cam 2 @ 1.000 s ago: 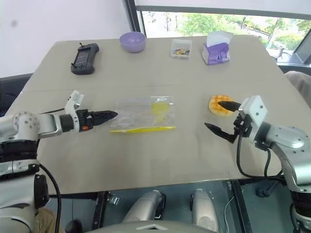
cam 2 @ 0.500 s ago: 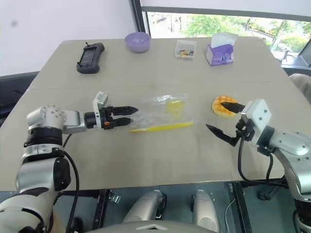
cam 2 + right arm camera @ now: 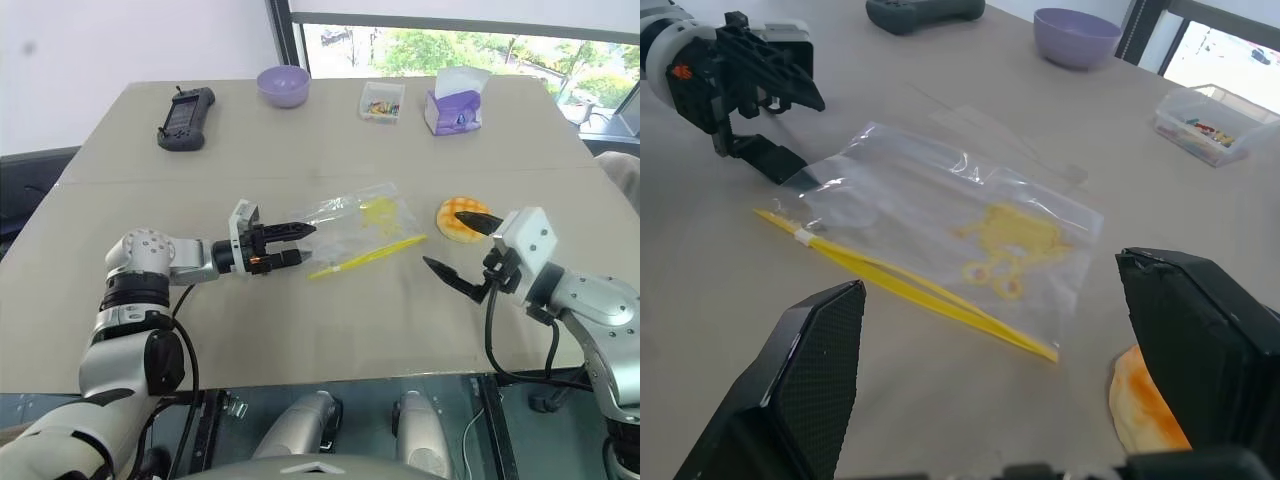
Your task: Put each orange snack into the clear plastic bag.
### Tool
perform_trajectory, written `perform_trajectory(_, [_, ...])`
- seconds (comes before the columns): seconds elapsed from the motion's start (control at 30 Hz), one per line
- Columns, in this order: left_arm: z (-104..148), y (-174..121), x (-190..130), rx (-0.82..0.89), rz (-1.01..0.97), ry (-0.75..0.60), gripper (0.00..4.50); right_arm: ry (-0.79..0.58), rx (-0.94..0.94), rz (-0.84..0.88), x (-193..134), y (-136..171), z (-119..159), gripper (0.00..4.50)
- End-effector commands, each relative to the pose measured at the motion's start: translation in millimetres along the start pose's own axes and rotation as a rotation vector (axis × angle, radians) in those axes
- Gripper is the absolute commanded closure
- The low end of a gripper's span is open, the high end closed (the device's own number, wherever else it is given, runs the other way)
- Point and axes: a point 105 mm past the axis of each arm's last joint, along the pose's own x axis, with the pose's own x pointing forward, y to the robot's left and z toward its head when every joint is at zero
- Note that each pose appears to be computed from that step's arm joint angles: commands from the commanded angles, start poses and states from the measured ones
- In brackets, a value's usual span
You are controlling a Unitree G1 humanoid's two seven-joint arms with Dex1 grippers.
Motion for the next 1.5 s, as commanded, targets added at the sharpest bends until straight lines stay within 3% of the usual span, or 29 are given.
perform_trajectory(0.03, [4.1,-7.1,12.9,0.015,0.023,-0.019,0.0,-0.026,-0.041,-0.005,3.5,2.3,11.1,0.11])
perform_trajectory(0.23, [2.5,-14.9,33.4,0.021,0.086,-0.031,0.0,-0.034,-0.063,0.012,11.6,6.8,11.9,0.11])
perform_trajectory(0.27, [3.0,-14.3,35.6,0.021,0.107,-0.042,0.39,-0.027,-0.075,0.006,12.7,6.5,11.2,0.0])
perform_trajectory(0.33, [3.1,-17.6,38.8,0.016,0.111,-0.058,0.66,-0.016,-0.102,-0.003,15.9,6.6,8.6,0.0])
perform_trajectory(0.47, [10.2,-31.3,41.0,0.024,0.091,-0.122,2.43,-0.004,-0.123,0.029,22.4,11.8,3.7,0.0])
perform_trajectory(0.6, [24.2,-56.4,39.6,0.036,0.037,-0.201,4.47,0.024,-0.261,0.03,34.7,15.7,-7.1,0.0])
perform_trajectory(0.87, [39.0,-101.4,32.5,0.08,-0.024,-0.276,4.47,0.098,-0.535,-0.077,89.2,3.7,-35.2,0.0])
perform_trajectory(1.07, [35.9,-102.7,26.8,0.069,-0.017,-0.288,4.47,0.1,-0.582,-0.242,127.7,-19.4,-31.9,0.0])
perform_trajectory(1.17, [35.9,-100.9,23.6,0.047,-0.007,-0.31,4.47,0.095,-0.584,-0.245,140.7,-17.4,-32.5,0.0])
perform_trajectory(1.3, [33.8,-103.6,21.0,0.029,-0.006,-0.324,4.5,0.104,-0.542,-0.21,150.6,-11.2,-40.0,1.3])
perform_trajectory(1.5, [23.7,-104.4,14.2,-0.004,0.0,-0.332,4.5,0.077,-0.521,-0.257,152.6,-20.5,-32.7,4.35])
